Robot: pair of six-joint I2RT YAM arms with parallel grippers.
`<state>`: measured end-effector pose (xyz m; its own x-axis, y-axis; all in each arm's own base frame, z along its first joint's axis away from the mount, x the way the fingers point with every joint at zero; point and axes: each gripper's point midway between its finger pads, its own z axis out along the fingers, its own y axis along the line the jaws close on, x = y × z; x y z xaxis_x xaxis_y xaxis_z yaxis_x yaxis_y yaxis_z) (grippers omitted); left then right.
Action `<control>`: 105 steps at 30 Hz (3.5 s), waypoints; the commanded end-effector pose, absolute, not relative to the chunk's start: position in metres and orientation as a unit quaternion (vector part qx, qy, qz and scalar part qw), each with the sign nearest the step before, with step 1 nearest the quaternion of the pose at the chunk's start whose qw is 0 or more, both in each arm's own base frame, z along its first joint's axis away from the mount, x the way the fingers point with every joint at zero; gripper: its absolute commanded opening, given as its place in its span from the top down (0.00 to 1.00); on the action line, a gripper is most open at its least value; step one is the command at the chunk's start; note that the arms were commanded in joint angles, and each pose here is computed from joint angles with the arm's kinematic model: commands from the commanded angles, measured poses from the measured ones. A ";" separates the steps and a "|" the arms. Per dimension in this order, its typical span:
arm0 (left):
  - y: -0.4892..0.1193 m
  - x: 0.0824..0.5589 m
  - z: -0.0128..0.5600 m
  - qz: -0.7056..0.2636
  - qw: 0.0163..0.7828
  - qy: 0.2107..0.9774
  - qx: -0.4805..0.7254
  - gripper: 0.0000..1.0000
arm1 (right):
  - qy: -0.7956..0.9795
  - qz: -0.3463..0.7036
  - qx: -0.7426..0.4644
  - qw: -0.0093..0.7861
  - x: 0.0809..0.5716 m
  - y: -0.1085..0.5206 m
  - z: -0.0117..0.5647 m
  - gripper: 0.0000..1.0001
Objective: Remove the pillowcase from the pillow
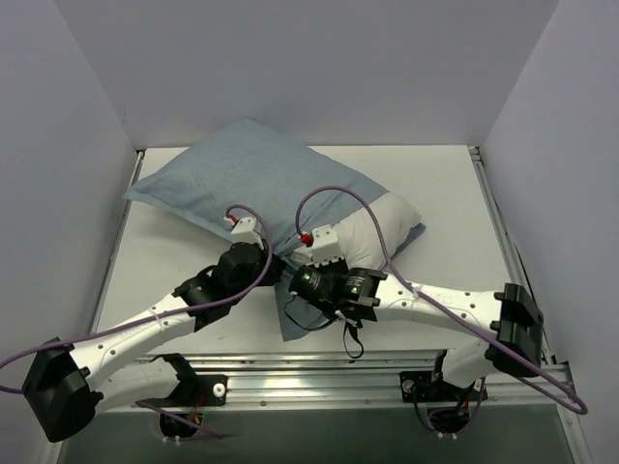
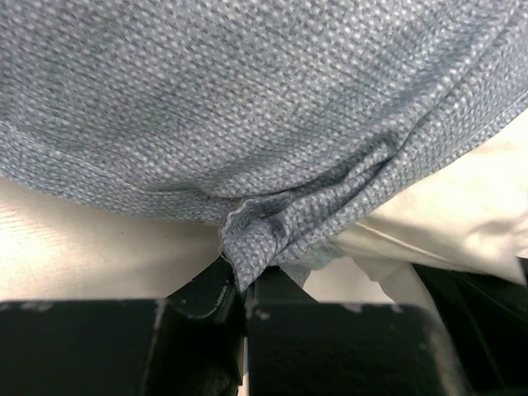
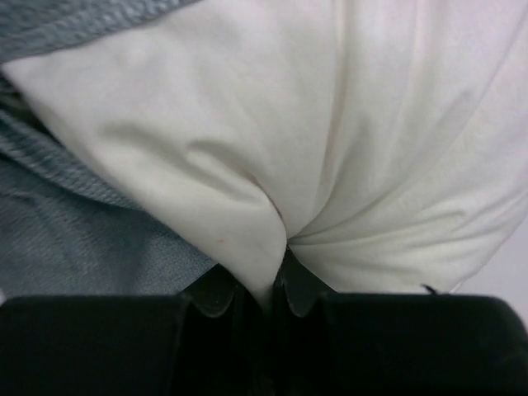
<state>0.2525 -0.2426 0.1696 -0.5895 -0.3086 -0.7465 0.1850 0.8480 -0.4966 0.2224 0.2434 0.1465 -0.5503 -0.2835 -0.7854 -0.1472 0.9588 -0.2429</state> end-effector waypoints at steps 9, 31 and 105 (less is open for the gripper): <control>-0.220 0.270 0.174 -0.223 0.491 0.839 -0.077 0.98 | 0.764 0.160 -0.111 0.615 0.245 0.285 0.366 1.00; -0.174 0.236 0.234 -0.275 0.528 0.797 -0.106 0.22 | 0.744 0.365 -0.200 0.523 0.218 0.370 0.366 1.00; -0.195 0.241 0.210 -0.372 0.381 0.841 -0.094 0.06 | 0.848 0.298 -0.284 0.333 0.276 0.294 0.159 1.00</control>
<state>0.2729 -0.1771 0.2365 -0.5498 -0.4649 -0.6940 0.1253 0.7755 -0.6188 0.2668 0.3089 0.1732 -0.6506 -0.1956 -0.7338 -0.6522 0.6388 0.4080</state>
